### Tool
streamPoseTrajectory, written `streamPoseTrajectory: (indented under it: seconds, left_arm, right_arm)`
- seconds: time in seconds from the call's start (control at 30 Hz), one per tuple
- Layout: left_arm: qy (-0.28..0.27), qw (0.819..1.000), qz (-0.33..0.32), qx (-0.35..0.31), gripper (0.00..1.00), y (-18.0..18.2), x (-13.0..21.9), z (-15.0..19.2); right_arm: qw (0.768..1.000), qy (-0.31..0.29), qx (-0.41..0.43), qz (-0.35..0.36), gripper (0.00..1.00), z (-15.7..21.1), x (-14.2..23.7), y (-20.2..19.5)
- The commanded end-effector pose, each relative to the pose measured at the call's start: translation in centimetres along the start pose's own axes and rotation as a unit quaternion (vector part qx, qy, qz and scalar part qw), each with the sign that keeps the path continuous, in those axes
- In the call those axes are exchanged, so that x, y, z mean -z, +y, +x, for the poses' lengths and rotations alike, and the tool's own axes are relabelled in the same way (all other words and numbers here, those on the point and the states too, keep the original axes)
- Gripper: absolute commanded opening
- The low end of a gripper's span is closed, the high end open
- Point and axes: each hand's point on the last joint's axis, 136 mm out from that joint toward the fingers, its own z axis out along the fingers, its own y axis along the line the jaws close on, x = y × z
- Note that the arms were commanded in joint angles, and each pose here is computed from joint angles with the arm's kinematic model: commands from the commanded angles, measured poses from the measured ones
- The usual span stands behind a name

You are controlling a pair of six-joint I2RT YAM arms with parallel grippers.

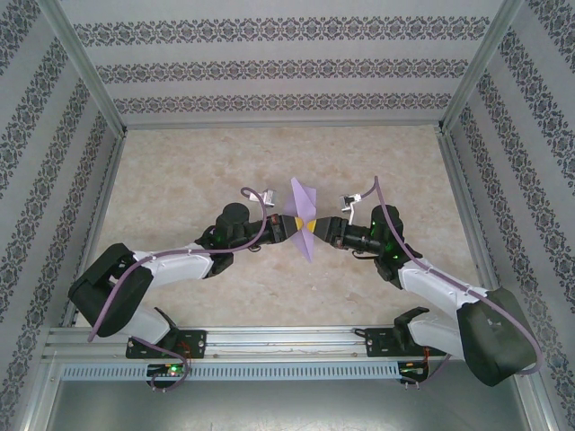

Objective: Fold a paper plane with a square sheet of paper (fold left side to right side)

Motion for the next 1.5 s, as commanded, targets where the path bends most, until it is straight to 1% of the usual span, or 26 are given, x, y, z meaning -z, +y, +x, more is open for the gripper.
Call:
streamPoseTrajectory:
  seconds: [0.0,0.1,0.13,0.3,0.43,0.47,0.57,0.67,0.77,0.83,0.87,0.9,0.97,1.07,1.13,1.17,1.23,1.3,1.33,1.4,1.47]
  left_arm:
    - [-0.008,0.999,0.040,-0.014,0.02,-2.5,-0.4,-0.7]
    - [-0.009,0.999,0.039,-0.014,0.03,-2.5,-0.3,-0.7]
    - [-0.010,0.999,0.038,-0.014,0.05,-2.5,-0.3,-0.7]
    - [-0.013,0.999,0.030,-0.016,0.15,-2.2,-0.1,-0.7]
    - [-0.016,1.000,0.011,-0.024,0.26,-1.7,0.5,-0.6]
    - [-0.018,1.000,0.005,-0.026,0.27,-1.6,0.6,-0.6]
    - [-0.022,0.999,-0.022,-0.038,0.31,-1.0,1.5,-0.6]
    - [-0.027,0.996,-0.065,-0.058,0.35,-0.2,2.9,-0.8]
    - [-0.042,0.988,-0.122,-0.083,0.39,0.7,5.2,-1.3]
    - [-0.055,0.979,-0.165,-0.103,0.44,1.2,7.1,-1.7]
    - [-0.061,0.975,-0.183,-0.110,0.45,1.5,8.0,-1.9]
    - [-0.069,0.970,-0.203,-0.118,0.47,1.7,9.1,-2.1]
    - [-0.085,0.959,-0.237,-0.128,0.51,2.1,11.0,-2.5]
    - [-0.114,0.944,-0.277,-0.135,0.54,2.7,13.8,-3.1]
    - [-0.130,0.936,-0.297,-0.138,0.55,2.9,15.4,-3.3]
    - [-0.138,0.932,-0.305,-0.138,0.55,2.9,16.1,-3.4]
    - [-0.152,0.925,-0.320,-0.138,0.55,3.0,17.4,-3.6]
    - [-0.164,0.918,-0.333,-0.139,0.56,3.0,18.6,-3.8]
    - [-0.170,0.914,-0.341,-0.139,0.56,3.2,19.1,-3.9]
    - [-0.181,0.908,-0.352,-0.137,0.56,3.3,20.0,-4.1]
    - [-0.184,0.906,-0.355,-0.136,0.56,3.2,20.3,-4.1]
  right_arm:
    - [1.000,-0.013,0.027,-0.008,0.44,-1.1,-0.3,1.2]
    - [1.000,-0.014,0.027,-0.003,0.36,-1.0,-0.3,0.9]
    - [1.000,-0.014,0.028,-0.002,0.33,-1.0,-0.3,0.9]
    - [0.999,-0.014,0.031,0.005,0.16,-0.9,-0.2,0.7]
    - [0.999,-0.017,0.035,0.015,0.02,-0.9,0.0,0.4]
    - [0.999,-0.017,0.037,0.019,0.00,-0.8,0.1,0.4]
    - [0.998,-0.018,0.046,0.035,0.00,-0.8,0.3,0.1]
    - [0.996,-0.016,0.060,0.062,0.00,-0.7,0.7,-0.3]
    - [0.988,-0.007,0.089,0.128,0.00,-0.2,1.2,-1.5]
    - [0.973,0.000,0.120,0.195,0.00,0.1,1.8,-2.7]
    - [0.963,0.005,0.137,0.230,0.00,0.3,2.2,-3.2]
    - [0.948,0.012,0.161,0.274,0.00,0.6,2.6,-3.8]
    - [0.906,0.023,0.218,0.363,0.00,0.6,3.6,-4.5]
    - [0.826,0.042,0.298,0.477,0.00,0.2,4.7,-5.0]
    - [0.764,0.053,0.344,0.543,0.00,-0.2,5.1,-5.0]
    - [0.740,0.057,0.357,0.567,0.00,-0.4,5.1,-5.1]
    - [0.681,0.064,0.391,0.615,0.00,-0.8,4.9,-5.3]
    - [0.639,0.077,0.414,0.643,0.00,-0.8,4.3,-5.5]
    - [0.620,0.084,0.424,0.655,0.00,-0.7,3.9,-5.7]
    - [0.593,0.096,0.435,0.671,0.00,-0.4,3.1,-6.4]
    - [0.578,0.114,0.440,0.677,0.00,0.4,2.1,-7.5]
